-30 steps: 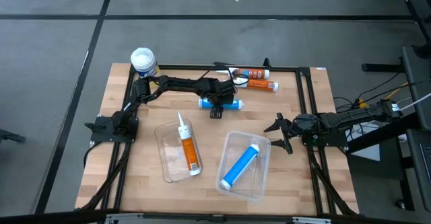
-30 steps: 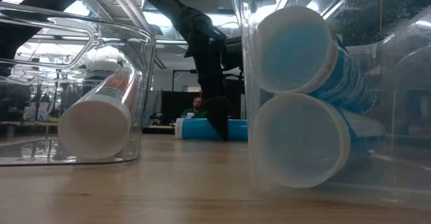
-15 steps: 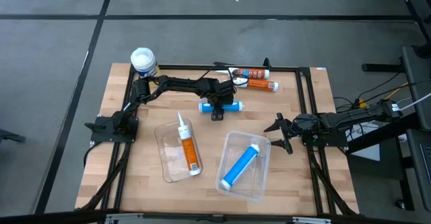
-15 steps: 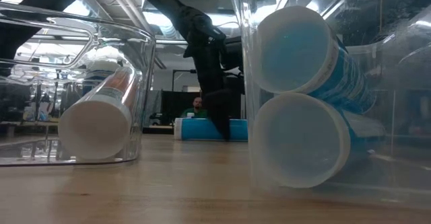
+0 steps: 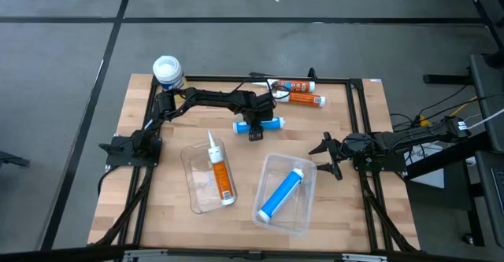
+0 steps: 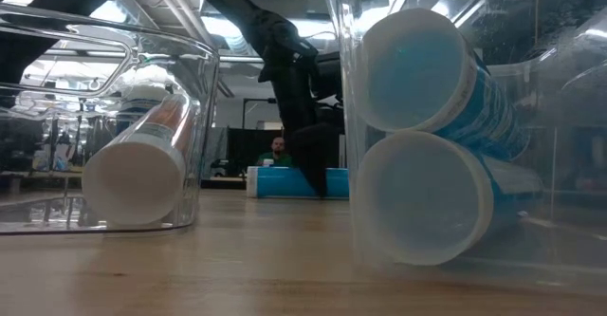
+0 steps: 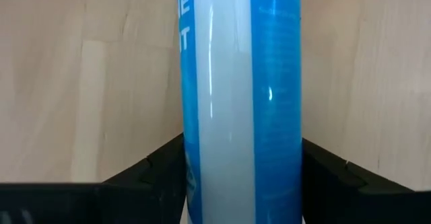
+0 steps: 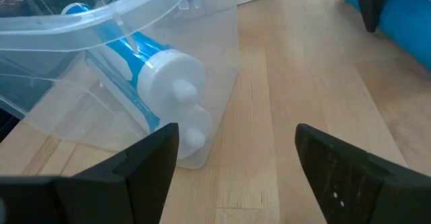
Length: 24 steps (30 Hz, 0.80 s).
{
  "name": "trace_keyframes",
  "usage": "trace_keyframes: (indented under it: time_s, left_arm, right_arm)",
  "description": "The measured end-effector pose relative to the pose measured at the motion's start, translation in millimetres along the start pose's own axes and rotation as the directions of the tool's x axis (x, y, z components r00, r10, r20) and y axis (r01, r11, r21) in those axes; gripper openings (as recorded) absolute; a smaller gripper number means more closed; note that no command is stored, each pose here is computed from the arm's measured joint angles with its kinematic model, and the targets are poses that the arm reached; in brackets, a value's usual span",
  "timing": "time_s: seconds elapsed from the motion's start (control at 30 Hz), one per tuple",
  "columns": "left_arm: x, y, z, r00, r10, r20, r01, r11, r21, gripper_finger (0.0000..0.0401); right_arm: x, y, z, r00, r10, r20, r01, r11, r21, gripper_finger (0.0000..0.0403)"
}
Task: Pick & place silicon tubes, Sealant and Lysol wipes
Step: Put the blue sealant into the right transparent bin
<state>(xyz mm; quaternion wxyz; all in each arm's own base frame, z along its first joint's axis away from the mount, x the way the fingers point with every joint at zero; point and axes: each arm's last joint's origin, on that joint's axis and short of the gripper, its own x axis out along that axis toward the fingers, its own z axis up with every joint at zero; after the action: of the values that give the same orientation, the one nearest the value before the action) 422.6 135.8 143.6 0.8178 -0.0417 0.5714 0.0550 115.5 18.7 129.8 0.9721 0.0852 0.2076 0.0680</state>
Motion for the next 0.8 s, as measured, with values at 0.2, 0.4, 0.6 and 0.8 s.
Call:
trace_keyframes:
  time_s: [0.2, 0.4, 0.6, 0.8]
  left_arm:
    - [-2.5, 5.9, 2.9, 0.999, -0.014, 0.047, 0.016, 0.999, -0.048, 0.0209]
    - [-23.6, 7.0, 9.9, 0.993, 0.004, 0.122, 0.001, 0.999, -0.039, 0.0209]
    - [-50.7, 7.6, 18.1, 0.975, 0.021, 0.220, -0.009, 0.998, -0.057, 0.0209]
    - [-80.7, 7.9, 24.8, 0.946, 0.041, 0.322, -0.016, 0.997, -0.079, 0.0209]
  right_arm:
    - [0.0, 0.0, 0.0, 1.000, 0.000, 0.000, 0.000, 1.000, 0.000, 0.0298]
    - [0.0, 0.0, 0.0, 1.000, 0.000, 0.000, 0.000, 1.000, 0.000, 0.0298]
    - [0.0, 0.0, 0.0, 1.000, 0.000, 0.000, 0.000, 1.000, 0.000, 0.0298]
    - [0.0, 0.0, 0.0, 1.000, 0.000, 0.000, 0.000, 1.000, 0.000, 0.0298]
